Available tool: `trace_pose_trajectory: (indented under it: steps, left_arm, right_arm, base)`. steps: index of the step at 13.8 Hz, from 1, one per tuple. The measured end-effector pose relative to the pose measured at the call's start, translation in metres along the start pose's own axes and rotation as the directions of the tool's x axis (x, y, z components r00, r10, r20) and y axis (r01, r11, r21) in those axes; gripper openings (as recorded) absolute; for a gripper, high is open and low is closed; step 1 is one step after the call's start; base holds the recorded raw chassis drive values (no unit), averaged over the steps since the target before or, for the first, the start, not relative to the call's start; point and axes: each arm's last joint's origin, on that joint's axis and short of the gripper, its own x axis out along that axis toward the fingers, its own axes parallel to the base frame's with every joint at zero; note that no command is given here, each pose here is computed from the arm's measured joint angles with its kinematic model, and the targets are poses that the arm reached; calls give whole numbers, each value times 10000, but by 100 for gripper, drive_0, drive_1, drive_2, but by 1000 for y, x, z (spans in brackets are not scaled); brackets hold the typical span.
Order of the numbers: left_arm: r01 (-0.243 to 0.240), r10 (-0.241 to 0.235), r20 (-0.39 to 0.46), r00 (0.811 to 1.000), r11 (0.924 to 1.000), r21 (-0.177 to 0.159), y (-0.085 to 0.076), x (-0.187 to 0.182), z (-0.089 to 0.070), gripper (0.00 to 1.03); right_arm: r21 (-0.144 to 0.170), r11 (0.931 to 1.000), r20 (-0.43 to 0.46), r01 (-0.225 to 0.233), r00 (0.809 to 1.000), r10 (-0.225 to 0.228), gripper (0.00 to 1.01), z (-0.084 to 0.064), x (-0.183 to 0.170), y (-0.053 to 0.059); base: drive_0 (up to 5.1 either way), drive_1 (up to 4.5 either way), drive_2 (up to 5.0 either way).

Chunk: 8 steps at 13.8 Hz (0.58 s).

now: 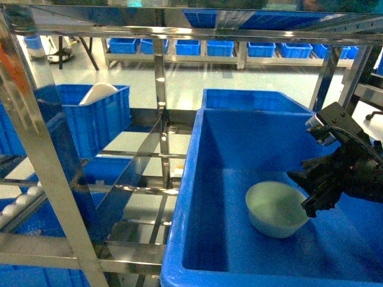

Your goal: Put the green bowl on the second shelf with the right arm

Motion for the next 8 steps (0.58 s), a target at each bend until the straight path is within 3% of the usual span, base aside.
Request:
trace_pose_trajectory:
  steps: [3, 5, 7, 8]
  left_arm:
    - [0, 0, 0, 10000, 10000, 0, 0, 0, 0, 98]
    - [0, 0, 0, 10000, 10000, 0, 0, 0, 0, 98]
    - [0, 0, 0, 10000, 10000, 0, 0, 0, 0, 98]
    - [0, 0, 0, 10000, 10000, 0, 0, 0, 0, 98]
  right_arm:
    - [185, 9998, -49, -6, 10000, 7, 72, -7, -4, 7]
    - [400, 9983, 623, 418, 9971, -443, 100, -6, -15, 11]
    - [206, 9958, 1454, 894, 9851, -915, 98, -3, -34, 20]
    - [270, 9947, 1676, 994, 9805, -1025, 98, -5, -45, 26]
  base:
    - [0, 0, 0]
    - [0, 0, 0]
    - [0, 0, 0]
    - [0, 0, 0]
